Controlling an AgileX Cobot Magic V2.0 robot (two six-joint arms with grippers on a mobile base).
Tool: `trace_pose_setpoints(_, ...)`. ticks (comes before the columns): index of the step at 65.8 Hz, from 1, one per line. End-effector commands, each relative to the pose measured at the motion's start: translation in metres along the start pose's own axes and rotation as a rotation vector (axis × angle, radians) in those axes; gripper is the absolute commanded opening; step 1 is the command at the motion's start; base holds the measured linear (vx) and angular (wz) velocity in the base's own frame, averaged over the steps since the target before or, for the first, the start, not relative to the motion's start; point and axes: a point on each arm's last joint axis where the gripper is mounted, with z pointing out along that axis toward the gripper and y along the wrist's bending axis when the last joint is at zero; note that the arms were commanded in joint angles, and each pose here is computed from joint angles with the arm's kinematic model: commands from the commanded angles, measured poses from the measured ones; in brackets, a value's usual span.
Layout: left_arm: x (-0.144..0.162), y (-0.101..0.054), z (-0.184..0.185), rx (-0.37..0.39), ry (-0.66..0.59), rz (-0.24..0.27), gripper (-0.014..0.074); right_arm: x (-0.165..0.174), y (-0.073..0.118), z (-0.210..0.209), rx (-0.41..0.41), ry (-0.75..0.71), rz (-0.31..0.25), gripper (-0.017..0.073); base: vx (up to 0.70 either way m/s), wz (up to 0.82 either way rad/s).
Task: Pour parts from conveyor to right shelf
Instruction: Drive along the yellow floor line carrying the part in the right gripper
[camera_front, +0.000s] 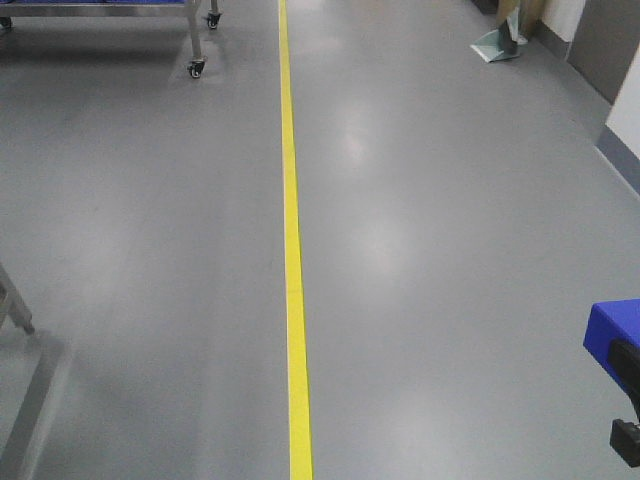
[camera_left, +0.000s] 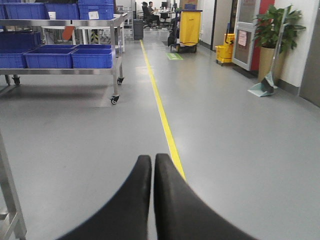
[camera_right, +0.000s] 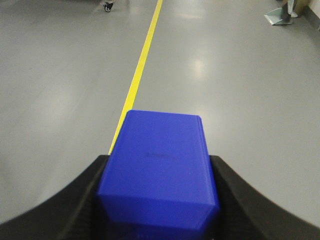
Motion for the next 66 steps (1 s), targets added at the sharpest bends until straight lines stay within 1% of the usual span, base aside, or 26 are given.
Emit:
trace_pose_setpoints(1, -0.0129, -0.0002, 0.0001, 0.000, -0.081, -0.017, -0.0006, -0.0156, -0.0018, -0.0028, 0.015, -0.099, -0.016, -0.0009, 0.77, 0.11)
trace_pose_setpoints(66, -0.0129, -0.0002, 0.0001, 0.000, -0.081, -0.017, -0.0006, -0.0156, -0.0018, -0.0028, 0.015, -0.099, -0.016, -0.0009, 0.78, 0.04)
